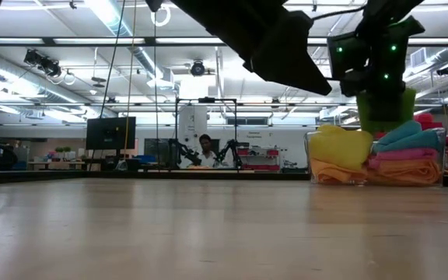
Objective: Fold microfiber towels
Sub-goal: Stack the folded green microfiber cloth on top of the folded blue microfiber cloth
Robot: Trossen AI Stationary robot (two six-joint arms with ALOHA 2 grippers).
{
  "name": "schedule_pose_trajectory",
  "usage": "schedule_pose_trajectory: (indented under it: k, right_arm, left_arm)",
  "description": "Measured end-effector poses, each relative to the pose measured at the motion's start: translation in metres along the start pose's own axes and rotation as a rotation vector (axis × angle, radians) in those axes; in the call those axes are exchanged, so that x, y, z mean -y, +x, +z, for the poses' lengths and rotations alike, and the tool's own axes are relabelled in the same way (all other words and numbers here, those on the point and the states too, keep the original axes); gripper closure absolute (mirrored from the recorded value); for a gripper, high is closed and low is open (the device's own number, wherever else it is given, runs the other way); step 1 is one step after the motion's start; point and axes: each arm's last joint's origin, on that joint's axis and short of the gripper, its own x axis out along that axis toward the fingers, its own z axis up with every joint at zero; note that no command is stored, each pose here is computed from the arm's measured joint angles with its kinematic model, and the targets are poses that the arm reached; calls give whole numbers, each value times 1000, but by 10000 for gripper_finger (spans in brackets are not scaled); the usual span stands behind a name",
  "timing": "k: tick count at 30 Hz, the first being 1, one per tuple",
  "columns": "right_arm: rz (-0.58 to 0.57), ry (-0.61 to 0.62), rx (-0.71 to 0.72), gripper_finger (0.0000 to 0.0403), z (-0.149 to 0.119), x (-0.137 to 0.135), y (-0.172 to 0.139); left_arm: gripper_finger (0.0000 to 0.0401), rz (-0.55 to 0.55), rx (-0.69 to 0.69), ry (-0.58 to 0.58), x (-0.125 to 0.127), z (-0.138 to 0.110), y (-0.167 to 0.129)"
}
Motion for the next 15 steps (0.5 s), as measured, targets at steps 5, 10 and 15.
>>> schedule_pose_trajectory:
  k: [5,10,15]
  right_arm:
    - [-23,-99,-39,338,2,-11,8]
    - [-91,-199,-40,338,3,-14,10]
    - [-47,-284,-42,338,4,-16,11]
  left_arm:
    - [331,12,-8,-8,-6,-2,3]
    - [328,8,-19,-10,-5,-3,3]
    - [336,6,-18,-10,-5,-3,3]
